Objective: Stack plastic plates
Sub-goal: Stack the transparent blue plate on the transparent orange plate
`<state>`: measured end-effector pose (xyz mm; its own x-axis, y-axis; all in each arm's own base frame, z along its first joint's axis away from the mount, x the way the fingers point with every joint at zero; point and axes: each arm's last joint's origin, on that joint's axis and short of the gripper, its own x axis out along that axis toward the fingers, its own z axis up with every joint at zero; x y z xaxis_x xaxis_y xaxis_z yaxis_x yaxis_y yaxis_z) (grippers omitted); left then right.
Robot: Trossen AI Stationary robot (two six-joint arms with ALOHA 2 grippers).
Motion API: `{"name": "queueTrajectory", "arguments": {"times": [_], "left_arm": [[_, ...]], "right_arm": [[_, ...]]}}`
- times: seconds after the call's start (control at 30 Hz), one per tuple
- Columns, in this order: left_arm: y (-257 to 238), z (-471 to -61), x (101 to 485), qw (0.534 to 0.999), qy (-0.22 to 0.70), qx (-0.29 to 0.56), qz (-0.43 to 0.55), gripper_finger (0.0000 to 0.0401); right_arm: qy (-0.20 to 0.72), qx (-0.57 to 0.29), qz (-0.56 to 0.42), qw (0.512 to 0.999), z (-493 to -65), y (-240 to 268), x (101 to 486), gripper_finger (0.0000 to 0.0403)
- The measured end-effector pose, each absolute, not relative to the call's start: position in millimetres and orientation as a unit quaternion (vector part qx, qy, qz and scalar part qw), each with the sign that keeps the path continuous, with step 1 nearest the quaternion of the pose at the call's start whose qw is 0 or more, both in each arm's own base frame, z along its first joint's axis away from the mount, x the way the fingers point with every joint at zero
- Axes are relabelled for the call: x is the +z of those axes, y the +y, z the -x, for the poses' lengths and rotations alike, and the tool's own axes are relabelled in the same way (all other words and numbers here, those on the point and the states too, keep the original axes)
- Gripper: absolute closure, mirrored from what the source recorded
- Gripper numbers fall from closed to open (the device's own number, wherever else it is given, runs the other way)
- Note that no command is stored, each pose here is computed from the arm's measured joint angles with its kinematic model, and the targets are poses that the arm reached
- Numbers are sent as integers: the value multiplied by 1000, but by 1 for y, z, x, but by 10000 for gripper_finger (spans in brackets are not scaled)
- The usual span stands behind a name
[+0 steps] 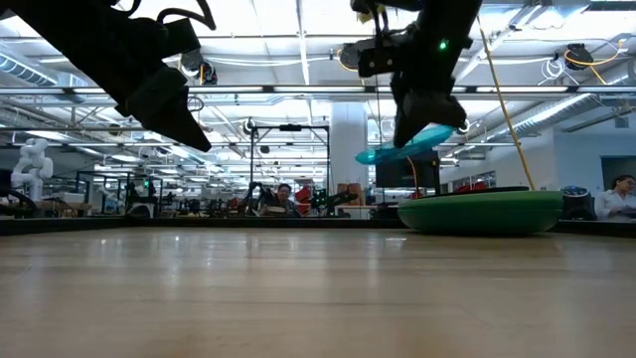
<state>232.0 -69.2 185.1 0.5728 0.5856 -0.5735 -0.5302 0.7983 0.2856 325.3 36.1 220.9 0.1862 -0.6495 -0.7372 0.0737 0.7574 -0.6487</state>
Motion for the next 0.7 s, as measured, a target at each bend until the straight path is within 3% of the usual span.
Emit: {"name": "queueTrajectory", "arguments": {"times": [0.33, 0.7], "left_arm": [[-69, -232, 185, 886, 338, 315, -41, 187], [-70, -232, 185, 886, 338, 314, -40, 187]], "right_arm": [[578, -305, 184, 734, -287, 11, 251, 402], [497, -346, 101, 789, -225, -24, 213, 402]]}}
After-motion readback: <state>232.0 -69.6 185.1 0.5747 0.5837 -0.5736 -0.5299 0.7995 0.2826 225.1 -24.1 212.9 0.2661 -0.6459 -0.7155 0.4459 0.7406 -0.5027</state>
